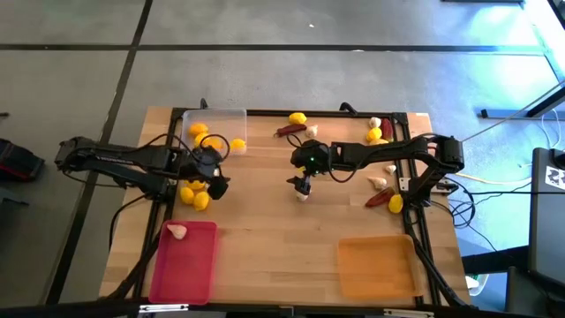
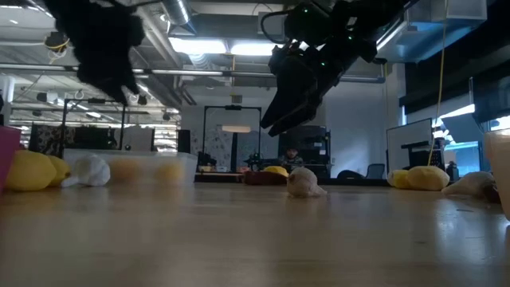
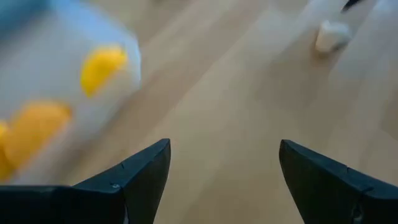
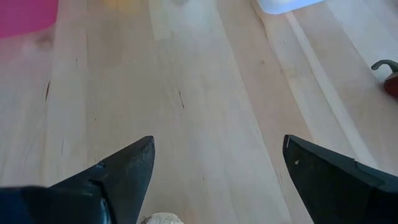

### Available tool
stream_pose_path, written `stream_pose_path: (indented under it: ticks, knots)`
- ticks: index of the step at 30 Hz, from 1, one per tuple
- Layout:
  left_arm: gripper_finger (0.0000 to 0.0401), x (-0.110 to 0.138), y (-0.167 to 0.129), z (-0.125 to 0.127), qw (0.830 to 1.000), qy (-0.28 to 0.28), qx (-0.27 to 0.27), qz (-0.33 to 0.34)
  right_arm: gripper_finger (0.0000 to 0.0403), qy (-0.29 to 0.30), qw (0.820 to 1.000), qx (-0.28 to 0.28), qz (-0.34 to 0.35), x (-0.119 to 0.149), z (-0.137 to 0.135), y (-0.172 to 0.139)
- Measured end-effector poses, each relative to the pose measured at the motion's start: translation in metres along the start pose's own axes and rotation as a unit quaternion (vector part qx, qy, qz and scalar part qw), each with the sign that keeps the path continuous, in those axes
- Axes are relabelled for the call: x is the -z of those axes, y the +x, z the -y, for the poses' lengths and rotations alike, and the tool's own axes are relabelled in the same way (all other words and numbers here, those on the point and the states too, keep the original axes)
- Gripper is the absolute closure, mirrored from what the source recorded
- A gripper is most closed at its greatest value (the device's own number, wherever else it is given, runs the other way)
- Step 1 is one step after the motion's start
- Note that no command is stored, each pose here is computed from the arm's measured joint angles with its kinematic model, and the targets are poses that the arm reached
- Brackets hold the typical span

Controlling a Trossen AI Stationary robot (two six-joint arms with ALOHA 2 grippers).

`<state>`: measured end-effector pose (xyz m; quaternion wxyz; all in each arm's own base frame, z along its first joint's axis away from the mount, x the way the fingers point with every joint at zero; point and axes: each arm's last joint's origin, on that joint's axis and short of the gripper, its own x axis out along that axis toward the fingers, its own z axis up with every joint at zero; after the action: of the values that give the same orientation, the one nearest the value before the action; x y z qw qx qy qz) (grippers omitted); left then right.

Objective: Sort produce into baskets
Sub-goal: Put the yellow lemon into the left white bin

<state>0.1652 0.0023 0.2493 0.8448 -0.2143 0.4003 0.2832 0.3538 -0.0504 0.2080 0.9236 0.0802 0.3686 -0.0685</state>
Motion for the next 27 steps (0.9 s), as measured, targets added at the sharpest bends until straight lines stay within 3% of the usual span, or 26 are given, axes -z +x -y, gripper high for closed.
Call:
stream_pose_path:
  ticks: [6, 13, 18, 27]
  knots:
    - [0.0107, 0.018, 0.006, 0.003, 0.992, -0.056, -0.021, -0.109, 0.0056, 0.0, 1.0, 0.0, 0.003, -0.001, 0.0, 0.0]
    - [0.0107, 0.034, 0.018, 0.013, 0.977, -0.066, -0.067, -0.193, 0.0056, 0.0, 1.0, 0.0, 0.003, -0.001, 0.0, 0.0]
    - [0.0107, 0.044, 0.023, 0.017, 0.963, -0.085, -0.109, -0.231, 0.0056, 0.0, 1.0, -0.004, -0.001, 0.0, 0.0, 0.0]
    - [0.0107, 0.053, 0.035, 0.025, 0.952, -0.065, -0.148, -0.259, 0.0056, 0.0, 1.0, -0.004, -0.001, 0.0, 0.0, 0.0]
